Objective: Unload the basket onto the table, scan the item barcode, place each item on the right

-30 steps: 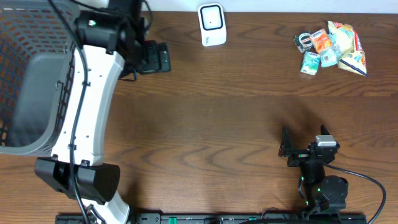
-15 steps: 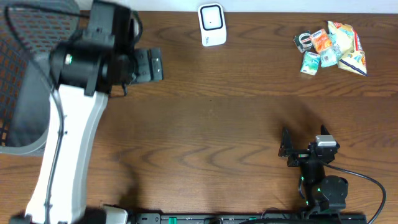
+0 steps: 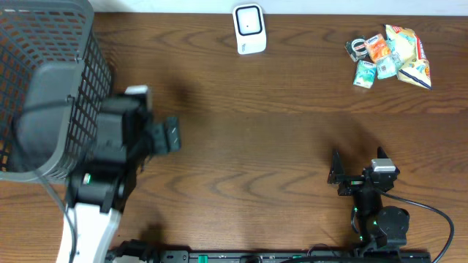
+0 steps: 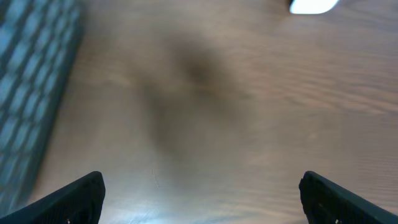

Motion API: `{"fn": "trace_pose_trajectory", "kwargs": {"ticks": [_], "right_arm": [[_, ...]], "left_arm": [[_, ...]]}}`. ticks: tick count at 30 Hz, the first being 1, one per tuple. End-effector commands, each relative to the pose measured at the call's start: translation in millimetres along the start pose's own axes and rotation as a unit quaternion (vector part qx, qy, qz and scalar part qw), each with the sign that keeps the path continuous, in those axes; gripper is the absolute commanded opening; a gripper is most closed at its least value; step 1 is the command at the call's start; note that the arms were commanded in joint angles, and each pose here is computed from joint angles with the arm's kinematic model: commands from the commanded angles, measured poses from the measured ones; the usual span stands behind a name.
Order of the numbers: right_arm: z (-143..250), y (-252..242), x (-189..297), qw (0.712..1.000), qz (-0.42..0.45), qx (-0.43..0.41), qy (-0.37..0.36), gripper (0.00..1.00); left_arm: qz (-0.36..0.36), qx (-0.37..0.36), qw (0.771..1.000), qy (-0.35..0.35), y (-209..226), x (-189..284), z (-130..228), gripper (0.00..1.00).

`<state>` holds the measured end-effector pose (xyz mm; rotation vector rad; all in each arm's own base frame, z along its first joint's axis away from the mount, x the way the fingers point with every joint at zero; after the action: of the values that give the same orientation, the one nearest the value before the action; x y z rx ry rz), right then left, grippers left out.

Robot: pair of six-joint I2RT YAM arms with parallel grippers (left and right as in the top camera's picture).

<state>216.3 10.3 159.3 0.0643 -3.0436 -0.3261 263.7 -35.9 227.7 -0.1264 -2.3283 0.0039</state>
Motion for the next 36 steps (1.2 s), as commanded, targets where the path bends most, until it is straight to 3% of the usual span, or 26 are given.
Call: {"fn": "trace_pose_trajectory", "kwargs": {"ticks": [1,12,28,36], "right_arm": [[1.2,2.5,0.3,1.000,-0.006,0.006,0.002,0.99],[1.2,2.5,0.3,1.000,-0.006,0.006,0.002,0.99],[1.2,2.5,0.3,1.000,-0.006,0.006,0.002,0.99],[1.2,2.5,0.3,1.000,-0.006,0.006,0.002,0.99]], "left_arm": [[-0.012,0.016,1.000,-0.020,16.4,10.5,28.1,0.98],[-0.032,0.006,0.995,-0.097,26.3,16.7,84.0,0.98],[-0.036,0.000,0.975,-0.220,29.6,-12.0,100.8,0.98],[-0.030,-0.005,0.954,-0.298,31.6,-18.0,94.4,0.98]]}}
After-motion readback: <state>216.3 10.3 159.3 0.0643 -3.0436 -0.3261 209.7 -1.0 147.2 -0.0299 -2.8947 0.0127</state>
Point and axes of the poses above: each gripper's point midway between its finger pads, its own x axis back along the fingers, its own y axis along the line the jaws close on, z = x × y, the point moved 3 cm from there along x, back along the fingers, and after that the axes turned 10 degrees about -x, right-handed, at the moved point
